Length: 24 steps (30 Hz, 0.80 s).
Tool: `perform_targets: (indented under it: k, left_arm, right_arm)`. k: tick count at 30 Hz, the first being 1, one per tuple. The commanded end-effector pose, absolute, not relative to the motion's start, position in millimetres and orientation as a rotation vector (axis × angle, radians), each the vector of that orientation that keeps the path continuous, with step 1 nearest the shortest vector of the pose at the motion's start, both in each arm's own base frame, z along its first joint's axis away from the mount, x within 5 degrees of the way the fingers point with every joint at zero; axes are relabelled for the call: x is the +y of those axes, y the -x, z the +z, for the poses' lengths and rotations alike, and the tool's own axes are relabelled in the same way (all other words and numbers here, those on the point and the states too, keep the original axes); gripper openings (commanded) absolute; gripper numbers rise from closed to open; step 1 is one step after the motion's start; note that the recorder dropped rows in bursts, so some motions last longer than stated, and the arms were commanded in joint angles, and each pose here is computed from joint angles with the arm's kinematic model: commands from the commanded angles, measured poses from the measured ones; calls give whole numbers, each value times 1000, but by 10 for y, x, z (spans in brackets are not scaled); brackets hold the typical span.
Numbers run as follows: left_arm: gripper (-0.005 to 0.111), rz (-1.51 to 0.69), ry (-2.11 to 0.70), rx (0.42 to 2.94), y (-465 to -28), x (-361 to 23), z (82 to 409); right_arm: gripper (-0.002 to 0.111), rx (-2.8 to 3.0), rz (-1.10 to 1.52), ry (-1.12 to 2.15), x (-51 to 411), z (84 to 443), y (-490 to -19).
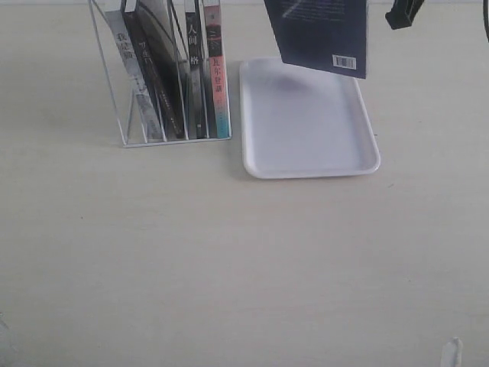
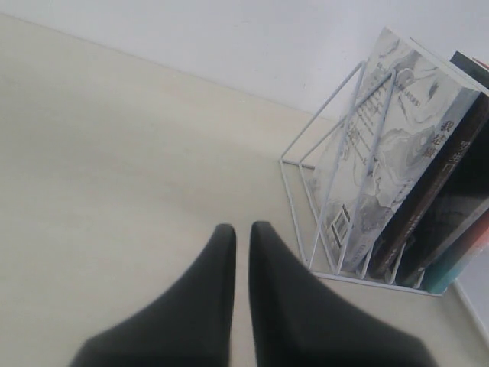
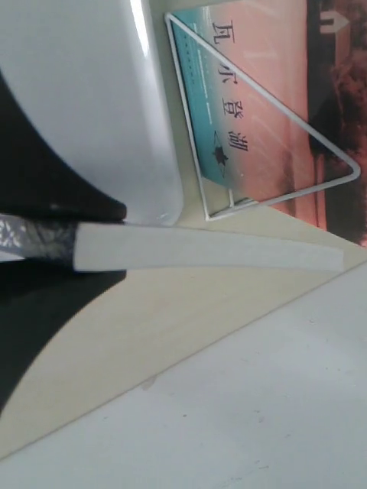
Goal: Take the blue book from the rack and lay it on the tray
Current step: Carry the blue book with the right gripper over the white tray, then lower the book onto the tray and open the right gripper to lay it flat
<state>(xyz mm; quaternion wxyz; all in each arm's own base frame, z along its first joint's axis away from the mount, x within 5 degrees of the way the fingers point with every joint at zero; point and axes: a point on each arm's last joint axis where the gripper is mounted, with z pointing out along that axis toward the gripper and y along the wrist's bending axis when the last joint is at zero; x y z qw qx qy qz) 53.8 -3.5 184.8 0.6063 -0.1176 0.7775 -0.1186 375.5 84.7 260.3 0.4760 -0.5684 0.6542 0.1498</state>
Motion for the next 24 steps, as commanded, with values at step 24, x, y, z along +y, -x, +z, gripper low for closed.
perform_targets:
  k: [24]
  left_arm:
    - [6, -282, 271, 1785, -541, -37, 1849]
  right_arm:
    - [0, 1775, 586, 1389, 1010, 2357, -3788]
